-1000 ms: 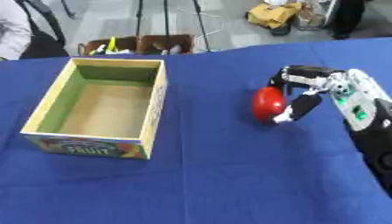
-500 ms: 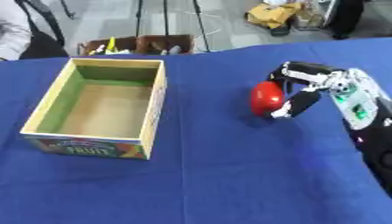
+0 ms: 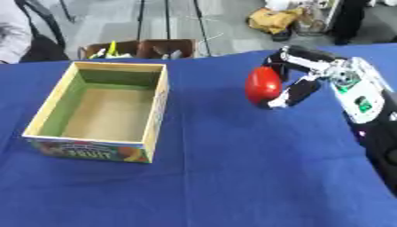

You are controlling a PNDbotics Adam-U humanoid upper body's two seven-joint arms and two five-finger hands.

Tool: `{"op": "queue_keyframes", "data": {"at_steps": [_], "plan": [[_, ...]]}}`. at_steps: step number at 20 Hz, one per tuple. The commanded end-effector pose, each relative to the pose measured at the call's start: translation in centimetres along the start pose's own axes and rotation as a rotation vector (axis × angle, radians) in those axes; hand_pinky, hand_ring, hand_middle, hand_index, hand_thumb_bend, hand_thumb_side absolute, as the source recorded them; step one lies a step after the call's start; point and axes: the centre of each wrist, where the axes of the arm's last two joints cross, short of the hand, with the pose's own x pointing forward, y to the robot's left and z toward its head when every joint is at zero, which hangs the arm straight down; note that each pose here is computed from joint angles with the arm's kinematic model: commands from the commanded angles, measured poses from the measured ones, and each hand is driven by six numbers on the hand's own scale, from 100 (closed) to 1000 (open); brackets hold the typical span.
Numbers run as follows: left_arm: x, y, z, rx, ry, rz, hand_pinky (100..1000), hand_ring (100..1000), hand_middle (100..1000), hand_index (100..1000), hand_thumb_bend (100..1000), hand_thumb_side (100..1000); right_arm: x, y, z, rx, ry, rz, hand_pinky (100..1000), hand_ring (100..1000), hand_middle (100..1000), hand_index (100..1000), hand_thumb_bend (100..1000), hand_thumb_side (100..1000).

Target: Pick up objects on the table and place them in the box.

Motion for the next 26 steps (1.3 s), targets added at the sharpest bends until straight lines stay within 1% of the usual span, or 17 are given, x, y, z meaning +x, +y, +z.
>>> {"op": "queue_keyframes", "data": {"at_steps": [1, 6, 9, 11, 12, 13, 15, 21, 26], "plan": [[0.4, 0.4, -0.3, -0.003, -0.013, -0.01, 399, 356, 462, 577, 100, 819, 1.3, -3.0, 0.4, -0.067, -0.03, 0.039, 483, 539, 308, 424, 100, 292], [0.5, 0.4, -0.4, -0.005, -0.012, -0.01, 400, 355, 461, 576, 100, 820, 3.4, -4.5, -0.7, -0.11, -0.095, 0.038, 477, 530, 296, 411, 100, 288], [0.6, 0.5, -0.4, -0.007, -0.012, -0.009, 401, 355, 461, 576, 100, 821, 4.7, -5.1, -1.6, -0.13, -0.133, 0.018, 471, 521, 287, 401, 100, 261], [0.7, 0.5, -0.5, -0.008, -0.014, -0.009, 402, 355, 461, 577, 100, 821, 5.5, -5.5, -2.2, -0.142, -0.159, 0.004, 467, 517, 284, 398, 100, 258], [0.7, 0.5, -0.6, -0.009, -0.015, -0.009, 402, 356, 461, 577, 100, 821, 6.0, -5.7, -2.5, -0.147, -0.172, -0.002, 466, 516, 283, 398, 100, 285], [0.8, 0.5, -0.6, -0.009, -0.017, -0.01, 402, 355, 461, 577, 100, 821, 6.4, -5.9, -2.8, -0.152, -0.183, -0.008, 464, 515, 282, 398, 100, 255], [0.9, 0.5, -0.8, -0.01, -0.02, -0.01, 403, 356, 461, 577, 100, 823, 7.2, -6.3, -3.4, -0.158, -0.204, -0.016, 461, 514, 281, 396, 100, 250], [1.3, 0.4, -1.2, -0.021, -0.036, -0.008, 404, 356, 461, 577, 100, 822, 9.3, -7.3, -5.1, -0.174, -0.245, -0.031, 457, 510, 275, 387, 100, 221], [1.4, 0.3, -1.6, -0.029, -0.05, -0.005, 404, 356, 461, 577, 100, 822, 10.9, -7.5, -6.6, -0.193, -0.266, -0.056, 447, 502, 271, 383, 100, 204]]}}
